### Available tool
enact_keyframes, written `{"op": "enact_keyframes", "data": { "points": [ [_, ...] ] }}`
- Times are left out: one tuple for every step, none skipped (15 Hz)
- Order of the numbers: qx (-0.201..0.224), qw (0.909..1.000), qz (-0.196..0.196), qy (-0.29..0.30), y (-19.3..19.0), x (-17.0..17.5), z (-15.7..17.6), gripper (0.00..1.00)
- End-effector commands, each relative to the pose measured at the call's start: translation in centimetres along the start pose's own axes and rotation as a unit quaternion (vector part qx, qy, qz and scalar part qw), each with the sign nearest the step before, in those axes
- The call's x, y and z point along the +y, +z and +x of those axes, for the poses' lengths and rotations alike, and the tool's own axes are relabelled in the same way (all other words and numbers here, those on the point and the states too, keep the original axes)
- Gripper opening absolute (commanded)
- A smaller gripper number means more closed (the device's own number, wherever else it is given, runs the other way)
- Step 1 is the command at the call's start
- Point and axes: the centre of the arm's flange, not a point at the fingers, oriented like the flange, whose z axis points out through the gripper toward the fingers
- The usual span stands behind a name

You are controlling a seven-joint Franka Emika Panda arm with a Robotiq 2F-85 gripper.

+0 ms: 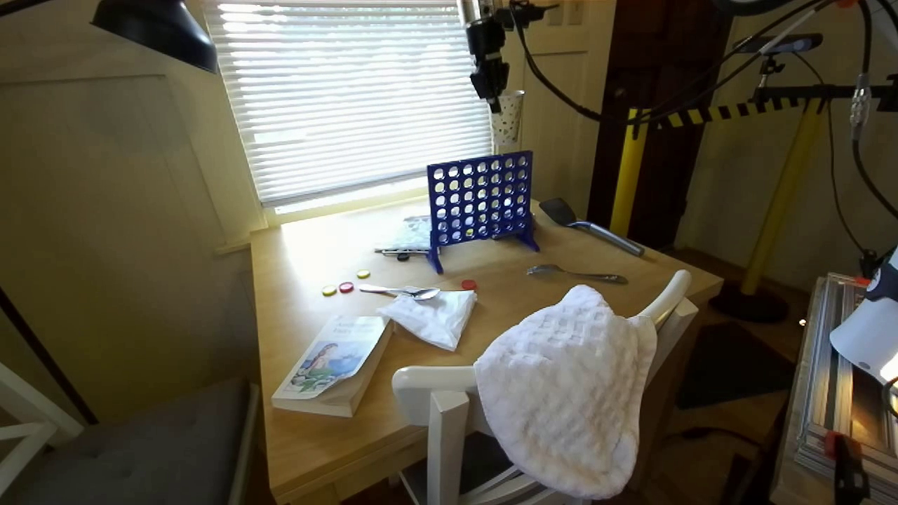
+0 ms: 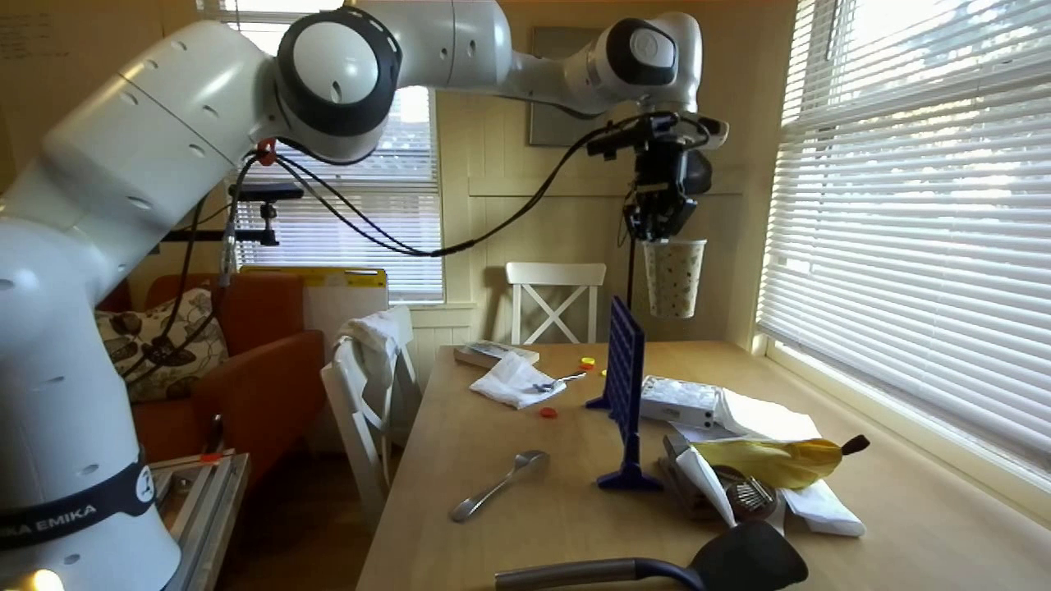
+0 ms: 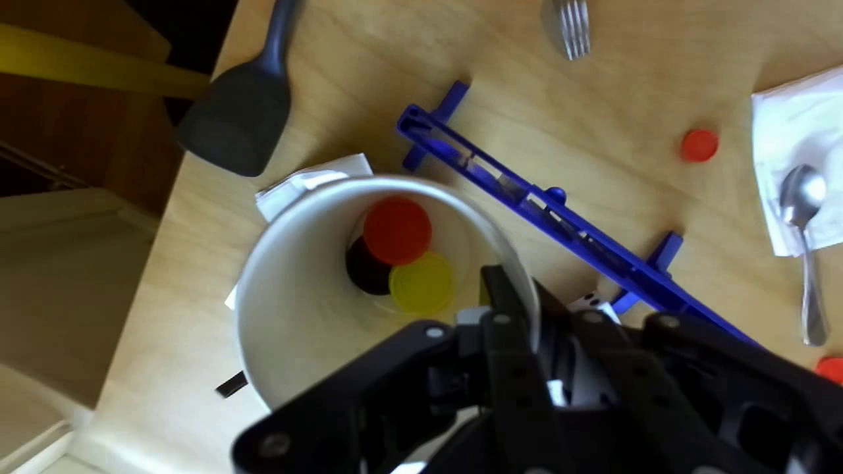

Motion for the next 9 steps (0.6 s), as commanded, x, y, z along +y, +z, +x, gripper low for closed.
{"op": "enact_keyframes", "data": {
  "points": [
    [0.033,0.9948,-0.063,0.073,-5.8,-3.7,-6.2,0.01],
    [0.042,0.9916,-0.072,0.099,-6.7,-5.1,-7.5,0.01],
    [0.047,0.9880,-0.076,0.126,-7.2,-6.6,-8.7,0.01],
    [0.048,0.9840,-0.078,0.153,-7.9,-7.9,-9.8,0.01],
    [0.042,0.9800,-0.072,0.181,-7.8,-9.3,-10.8,0.01],
    [0.034,0.9756,-0.068,0.206,-8.3,-10.6,-11.8,0.01],
    [0.013,0.9733,-0.049,0.224,-7.8,-11.7,-12.8,0.01],
    [-0.007,0.9775,-0.033,0.208,-7.4,-12.9,-13.8,0.01],
    [-0.024,0.9782,-0.022,0.205,-6.9,-14.1,-14.9,0.01]
  ]
}}
